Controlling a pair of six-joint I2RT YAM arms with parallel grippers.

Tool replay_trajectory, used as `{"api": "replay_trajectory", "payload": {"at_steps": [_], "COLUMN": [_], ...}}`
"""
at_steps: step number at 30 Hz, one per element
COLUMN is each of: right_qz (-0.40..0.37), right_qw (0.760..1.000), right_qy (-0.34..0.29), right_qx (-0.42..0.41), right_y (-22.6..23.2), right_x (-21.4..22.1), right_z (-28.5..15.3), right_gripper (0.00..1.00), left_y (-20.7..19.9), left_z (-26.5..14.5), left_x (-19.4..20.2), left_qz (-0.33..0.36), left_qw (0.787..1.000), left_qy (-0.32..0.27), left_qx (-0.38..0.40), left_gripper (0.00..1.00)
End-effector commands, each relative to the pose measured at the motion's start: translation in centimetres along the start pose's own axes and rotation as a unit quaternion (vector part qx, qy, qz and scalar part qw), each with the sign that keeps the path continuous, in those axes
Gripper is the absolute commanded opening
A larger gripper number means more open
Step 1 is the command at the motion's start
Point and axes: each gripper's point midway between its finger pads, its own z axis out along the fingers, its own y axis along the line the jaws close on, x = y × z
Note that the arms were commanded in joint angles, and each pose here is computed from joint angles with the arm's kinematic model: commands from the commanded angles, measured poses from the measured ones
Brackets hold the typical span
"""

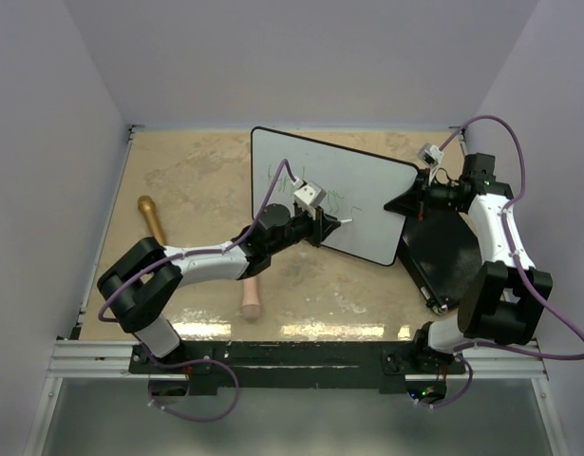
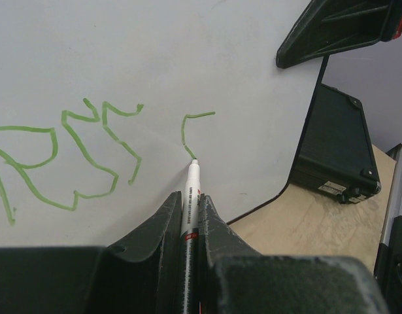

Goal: Write a sentence on the whiteboard
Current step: Write on the whiteboard at the center of the board.

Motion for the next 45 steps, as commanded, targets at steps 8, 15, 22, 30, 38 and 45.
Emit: {"api": "replay_trajectory", "payload": {"at_steps": [8,15,22,30,38,45], "right_qz": [-0.040,-0.040,-0.040,-0.040,-0.041,-0.040], "right_qw": [0.999,0.999,0.999,0.999,0.999,0.999], "right_qy": [0.010,0.010,0.010,0.010,0.010,0.010], "right_qx": [0.031,0.030,0.031,0.032,0.033,0.031], "right_y": [-0.6,-0.6,-0.6,-0.6,-0.6,-0.6], "right_x": [-0.5,-0.5,-0.5,-0.5,-0.6,-0.5], "right_z": [-0.6,-0.6,-0.6,-0.7,-0.7,-0.6], "right_gripper": [0.00,0.00,0.00,0.00,0.00,0.00], "left_y": [-1.7,-2.6,-4.8,-4.5,-3.6,-2.7], "left_z": [1.5,0.8,-1.1,0.4,2.2,2.8], "left_x": [-4.0,-5.3,-8.4,-10.2,-9.8,-8.6], "left_qz": [0.003,0.002,0.007,0.020,0.028,0.028], "left_qw": [0.999,0.997,0.992,0.992,0.994,0.996], "left_qy": [-0.046,-0.059,-0.094,-0.103,-0.089,-0.074], "left_qx": [0.028,0.046,0.082,0.070,0.048,0.034], "left_gripper": [0.00,0.00,0.00,0.00,0.00,0.00]}}
